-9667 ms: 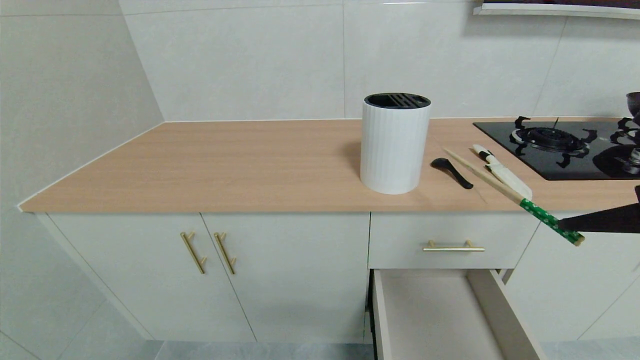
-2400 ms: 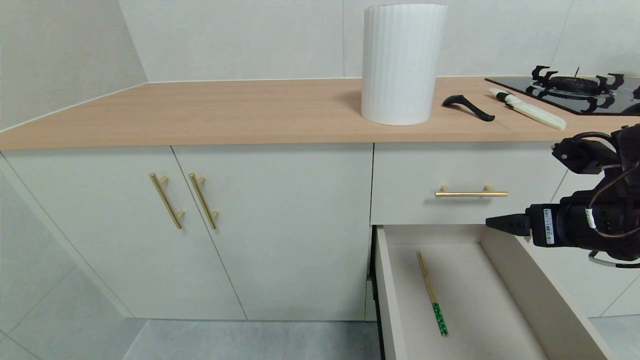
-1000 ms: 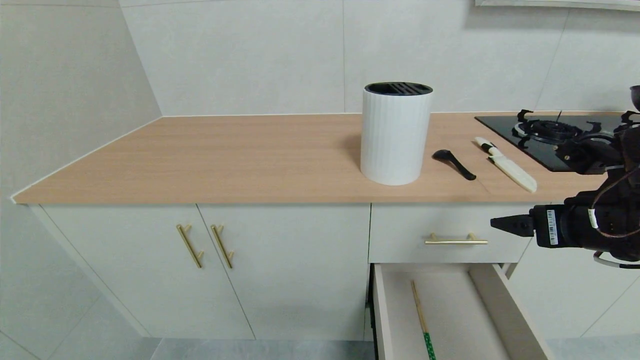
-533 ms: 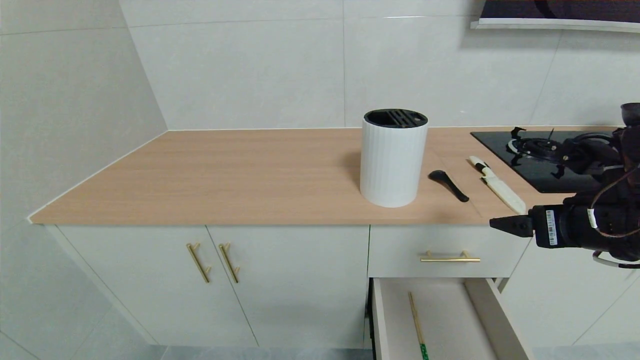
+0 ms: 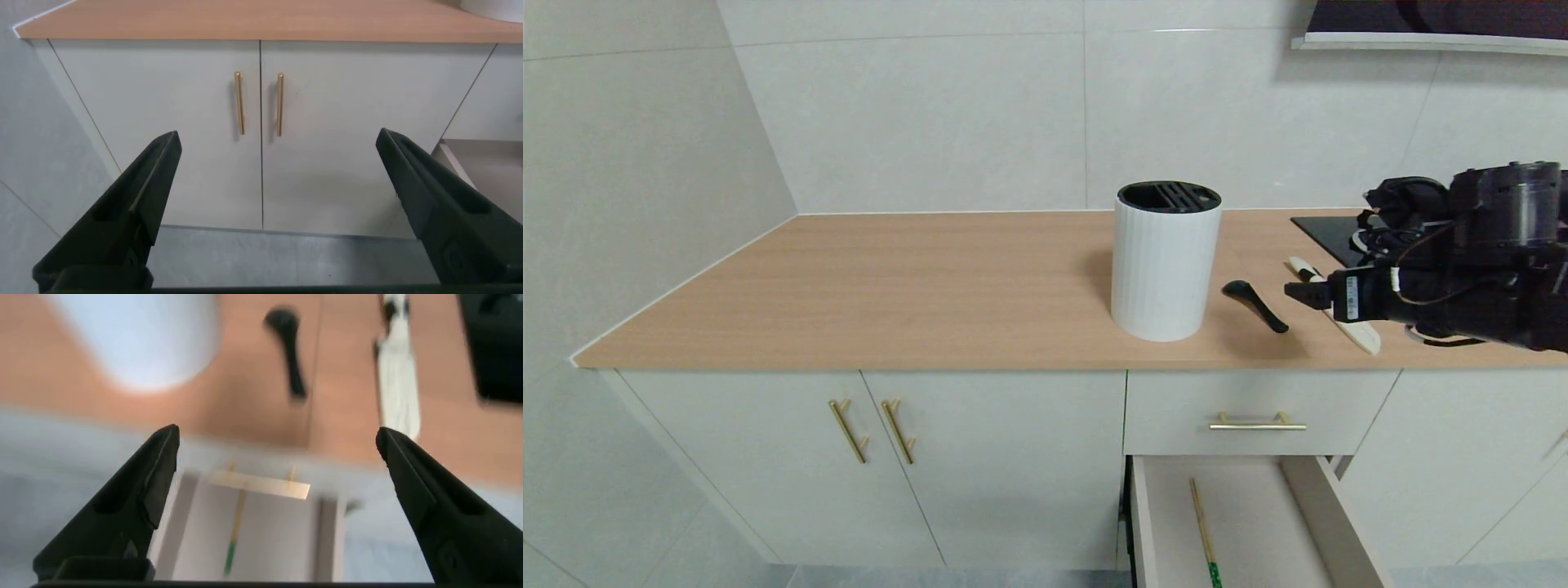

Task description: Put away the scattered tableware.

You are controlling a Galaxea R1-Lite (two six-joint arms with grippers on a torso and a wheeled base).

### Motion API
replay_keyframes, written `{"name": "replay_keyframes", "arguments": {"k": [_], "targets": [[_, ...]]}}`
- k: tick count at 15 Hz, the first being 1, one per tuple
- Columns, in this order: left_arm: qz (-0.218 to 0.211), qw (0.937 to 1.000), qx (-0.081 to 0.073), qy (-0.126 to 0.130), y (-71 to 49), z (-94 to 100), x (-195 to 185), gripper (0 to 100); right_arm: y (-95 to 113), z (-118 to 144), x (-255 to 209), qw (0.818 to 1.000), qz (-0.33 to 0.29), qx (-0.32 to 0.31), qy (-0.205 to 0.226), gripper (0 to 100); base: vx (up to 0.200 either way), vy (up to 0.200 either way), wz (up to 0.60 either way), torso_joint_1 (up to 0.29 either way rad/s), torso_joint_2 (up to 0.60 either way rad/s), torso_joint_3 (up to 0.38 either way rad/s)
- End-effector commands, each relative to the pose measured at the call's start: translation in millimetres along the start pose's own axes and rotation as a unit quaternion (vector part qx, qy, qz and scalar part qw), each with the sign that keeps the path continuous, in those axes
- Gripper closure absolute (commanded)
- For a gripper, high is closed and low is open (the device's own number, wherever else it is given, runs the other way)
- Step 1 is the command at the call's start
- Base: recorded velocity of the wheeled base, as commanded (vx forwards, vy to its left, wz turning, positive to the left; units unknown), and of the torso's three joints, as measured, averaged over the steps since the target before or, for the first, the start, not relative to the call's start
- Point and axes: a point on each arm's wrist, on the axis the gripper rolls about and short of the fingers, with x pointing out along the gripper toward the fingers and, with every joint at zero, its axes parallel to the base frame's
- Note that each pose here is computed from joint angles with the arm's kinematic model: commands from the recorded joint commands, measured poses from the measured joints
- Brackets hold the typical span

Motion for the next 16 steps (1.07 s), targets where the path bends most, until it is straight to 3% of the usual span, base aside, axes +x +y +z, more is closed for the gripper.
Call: {"name": "replay_keyframes", "arguments": {"k": [1, 4, 8, 16], "targets": [[0.001, 1.0, 0.0, 0.0, 0.0, 0.0, 0, 0, -24, -15, 81, 0.999, 0.027, 0.001, 0.018, 0, 0.0, 0.0, 0.0, 0.0, 0.0, 0.0], [0.001, 1.0, 0.0, 0.0, 0.0, 0.0, 0, 0, -33, -35, 117, 0.998, 0.047, -0.014, 0.04, 0, 0.0, 0.0, 0.0, 0.0, 0.0, 0.0], [0.001, 1.0, 0.0, 0.0, 0.0, 0.0, 0, 0, -32, -52, 138, 0.998, 0.046, -0.026, 0.028, 0, 0.0, 0.0, 0.0, 0.0, 0.0, 0.0], [0.001, 1.0, 0.0, 0.0, 0.0, 0.0, 0, 0, -27, -56, 144, 0.998, 0.047, -0.027, 0.031, 0, 0.0, 0.0, 0.0, 0.0, 0.0, 0.0]]}}
